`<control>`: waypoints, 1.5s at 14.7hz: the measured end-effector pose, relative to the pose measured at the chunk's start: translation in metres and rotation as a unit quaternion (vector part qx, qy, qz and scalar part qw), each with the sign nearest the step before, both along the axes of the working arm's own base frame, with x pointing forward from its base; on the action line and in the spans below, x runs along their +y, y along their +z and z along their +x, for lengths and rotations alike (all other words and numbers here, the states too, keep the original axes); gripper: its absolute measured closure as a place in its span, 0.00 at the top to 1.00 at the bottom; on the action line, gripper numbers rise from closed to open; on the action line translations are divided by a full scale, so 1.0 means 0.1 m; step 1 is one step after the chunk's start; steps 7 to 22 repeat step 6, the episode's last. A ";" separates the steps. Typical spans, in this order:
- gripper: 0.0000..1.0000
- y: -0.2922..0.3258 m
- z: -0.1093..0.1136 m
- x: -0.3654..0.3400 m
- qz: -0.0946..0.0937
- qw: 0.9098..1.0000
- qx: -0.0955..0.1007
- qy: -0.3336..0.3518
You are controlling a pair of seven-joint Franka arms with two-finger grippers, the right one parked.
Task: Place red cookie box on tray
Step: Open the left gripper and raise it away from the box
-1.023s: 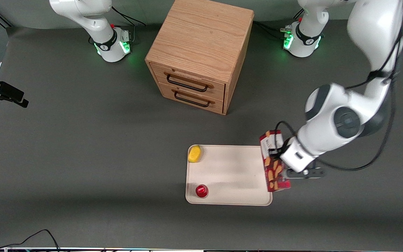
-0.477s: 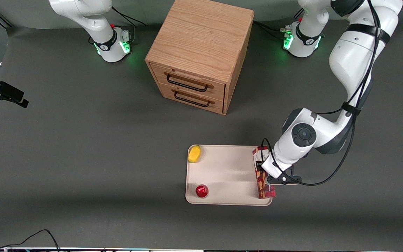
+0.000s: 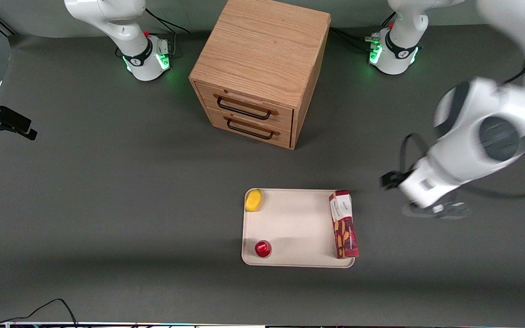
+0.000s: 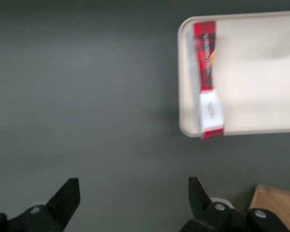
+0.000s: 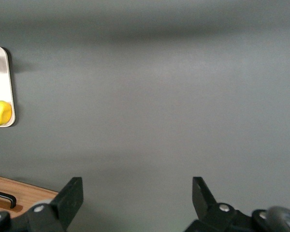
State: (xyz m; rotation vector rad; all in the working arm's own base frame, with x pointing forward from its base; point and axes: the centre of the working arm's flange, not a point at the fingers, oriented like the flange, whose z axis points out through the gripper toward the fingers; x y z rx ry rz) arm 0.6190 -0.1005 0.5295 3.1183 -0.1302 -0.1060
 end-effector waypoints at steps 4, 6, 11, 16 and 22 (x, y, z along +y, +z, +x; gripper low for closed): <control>1.00 0.74 -0.70 1.01 -0.003 1.000 0.009 -0.026; 1.00 0.80 -0.96 1.05 -0.001 1.000 0.010 -0.024; 1.00 0.80 -0.96 1.05 -0.001 1.000 0.010 -0.024; 1.00 0.80 -0.96 1.05 -0.001 1.000 0.010 -0.024; 1.00 0.80 -0.96 1.05 -0.001 1.000 0.010 -0.024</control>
